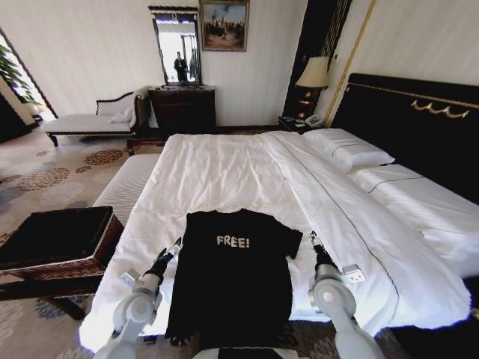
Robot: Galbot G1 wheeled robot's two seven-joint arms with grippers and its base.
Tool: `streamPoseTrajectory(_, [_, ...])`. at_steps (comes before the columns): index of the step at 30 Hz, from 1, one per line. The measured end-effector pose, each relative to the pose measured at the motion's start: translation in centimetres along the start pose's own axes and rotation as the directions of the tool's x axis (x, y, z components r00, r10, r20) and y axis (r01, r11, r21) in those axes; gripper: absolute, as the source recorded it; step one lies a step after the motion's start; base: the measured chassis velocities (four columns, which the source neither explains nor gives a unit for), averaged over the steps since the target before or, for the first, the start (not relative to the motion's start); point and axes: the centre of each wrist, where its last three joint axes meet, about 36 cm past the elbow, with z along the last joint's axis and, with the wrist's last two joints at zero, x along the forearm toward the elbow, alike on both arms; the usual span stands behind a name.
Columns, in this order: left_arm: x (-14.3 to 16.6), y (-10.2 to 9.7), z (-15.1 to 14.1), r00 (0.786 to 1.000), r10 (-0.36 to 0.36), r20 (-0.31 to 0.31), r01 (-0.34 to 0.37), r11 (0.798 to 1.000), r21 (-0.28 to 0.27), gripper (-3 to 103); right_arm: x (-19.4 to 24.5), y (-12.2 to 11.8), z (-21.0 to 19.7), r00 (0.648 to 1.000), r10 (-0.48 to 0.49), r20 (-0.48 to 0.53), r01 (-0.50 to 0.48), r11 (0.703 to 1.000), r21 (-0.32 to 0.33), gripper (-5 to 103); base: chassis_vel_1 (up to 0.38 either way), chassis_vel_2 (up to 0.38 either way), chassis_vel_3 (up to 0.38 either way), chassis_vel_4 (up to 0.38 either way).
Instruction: Fold the clothes on the bed and place them into the basket.
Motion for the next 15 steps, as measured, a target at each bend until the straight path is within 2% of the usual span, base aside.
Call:
streamPoseTrajectory(4, [-1.5,0.4,0.4,0.999,-0.011,-0.036,0.013,0.997,0.073,100,0.0,0.0,0.5,1.000,0.004,-0.007,-0.004,1.000,0.014,100,0.000,0.000,0.000,0.000])
streamPoseTrajectory(10, [-2.6,0.5,0.5,0.999,-0.012,-0.043,0.016,0.995,0.098,100,0.0,-0.1,1.1,1.000,0.014,-0.019,-0.013,1.000,0.024,100,0.000,0.000,0.000,0.000])
streamPoseTrajectory(11, [-2.7,0.5,0.5,0.999,-0.011,-0.044,0.015,0.995,0.100,102,-0.1,-0.1,1.1,1.000,0.016,-0.020,-0.016,1.000,0.024,100,0.000,0.000,0.000,0.000])
streamPoseTrajectory(15, [-3.3,0.0,0.3,0.999,0.008,-0.045,-0.002,0.993,0.117,99,-0.1,-0.1,1.5,0.999,0.024,-0.024,-0.023,0.999,0.024,100,0.000,0.000,0.000,0.000])
